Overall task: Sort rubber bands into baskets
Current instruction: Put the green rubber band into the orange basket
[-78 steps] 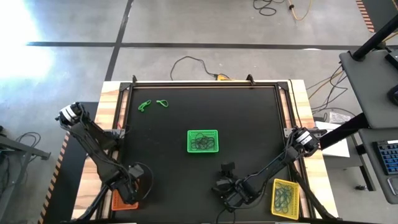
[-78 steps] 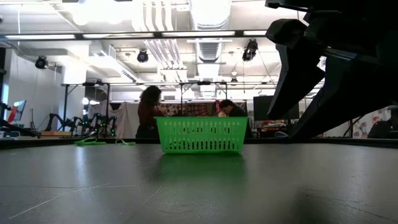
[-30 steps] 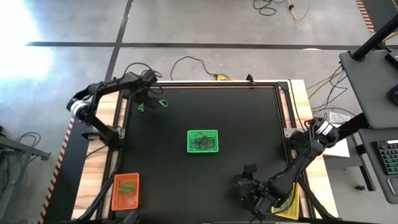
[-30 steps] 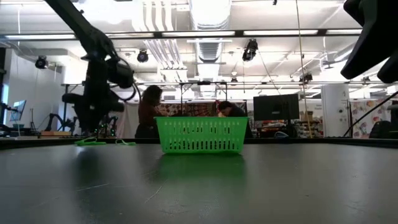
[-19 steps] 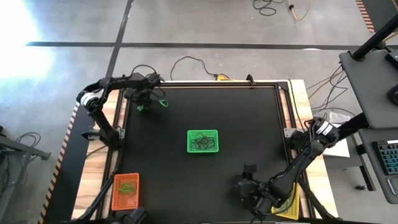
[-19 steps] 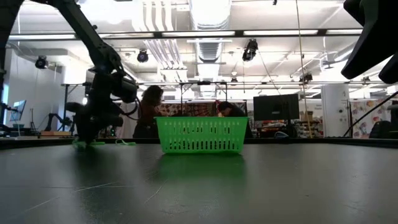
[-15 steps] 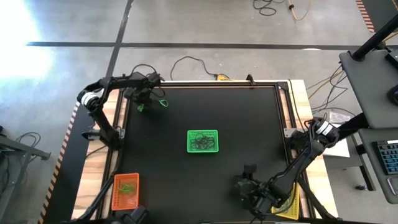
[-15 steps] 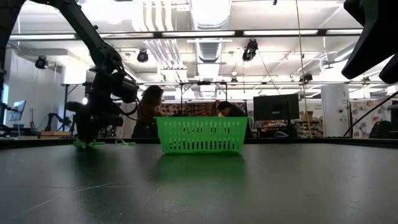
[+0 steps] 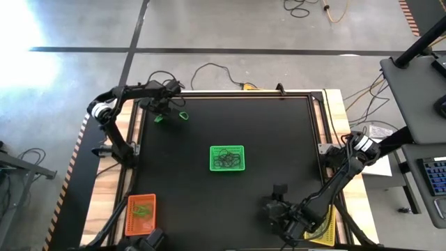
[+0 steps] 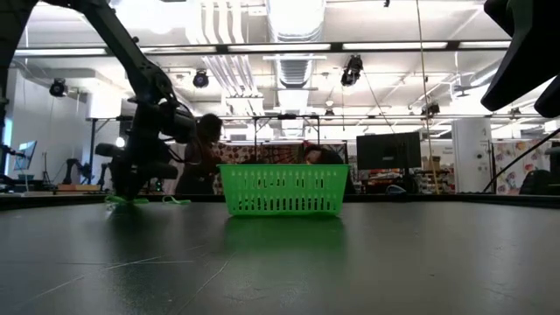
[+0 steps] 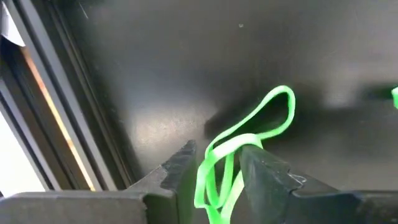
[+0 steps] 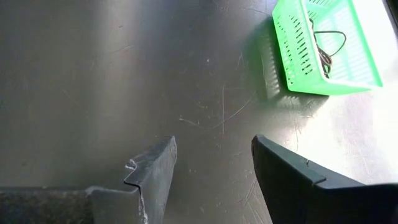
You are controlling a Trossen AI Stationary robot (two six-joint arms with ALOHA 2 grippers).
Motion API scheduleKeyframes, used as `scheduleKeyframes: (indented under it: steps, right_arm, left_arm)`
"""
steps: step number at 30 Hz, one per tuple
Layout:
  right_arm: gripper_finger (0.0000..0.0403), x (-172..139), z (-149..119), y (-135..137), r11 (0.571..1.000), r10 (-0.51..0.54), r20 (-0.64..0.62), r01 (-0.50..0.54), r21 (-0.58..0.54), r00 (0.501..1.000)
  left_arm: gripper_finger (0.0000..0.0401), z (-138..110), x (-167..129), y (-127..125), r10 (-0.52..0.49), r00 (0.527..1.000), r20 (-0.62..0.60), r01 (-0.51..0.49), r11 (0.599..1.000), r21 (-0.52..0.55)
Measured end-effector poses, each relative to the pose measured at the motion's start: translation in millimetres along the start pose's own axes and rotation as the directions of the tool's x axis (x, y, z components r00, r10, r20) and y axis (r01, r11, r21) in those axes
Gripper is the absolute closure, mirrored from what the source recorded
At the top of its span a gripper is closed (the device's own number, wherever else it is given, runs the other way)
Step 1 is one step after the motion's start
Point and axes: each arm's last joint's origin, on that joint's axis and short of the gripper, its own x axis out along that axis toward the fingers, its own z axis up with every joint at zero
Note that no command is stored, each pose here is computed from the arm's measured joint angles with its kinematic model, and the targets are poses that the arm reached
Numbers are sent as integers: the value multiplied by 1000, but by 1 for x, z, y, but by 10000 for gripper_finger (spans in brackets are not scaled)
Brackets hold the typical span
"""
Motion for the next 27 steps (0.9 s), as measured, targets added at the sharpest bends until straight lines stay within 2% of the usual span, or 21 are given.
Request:
scheduleKeyframes:
  steps: [14,17,24,27]
  right_arm:
    - [197,0,0,0,1000,-2,1,2,0,1000]
    - [197,0,0,0,1000,-4,3,4,0,1000]
    - [197,0,0,0,1000,-6,5,6,-2,1000]
    - [197,0,0,0,1000,-6,5,6,-3,1000]
  left_arm:
    - [374,2,-1,2,38,999,-16,-38,999,9]
    - [396,-3,-5,3,40,998,-51,-38,999,32]
    - [401,-20,-12,-11,54,994,-99,-40,990,135]
    - [401,-25,-16,-21,72,995,-71,-59,983,175]
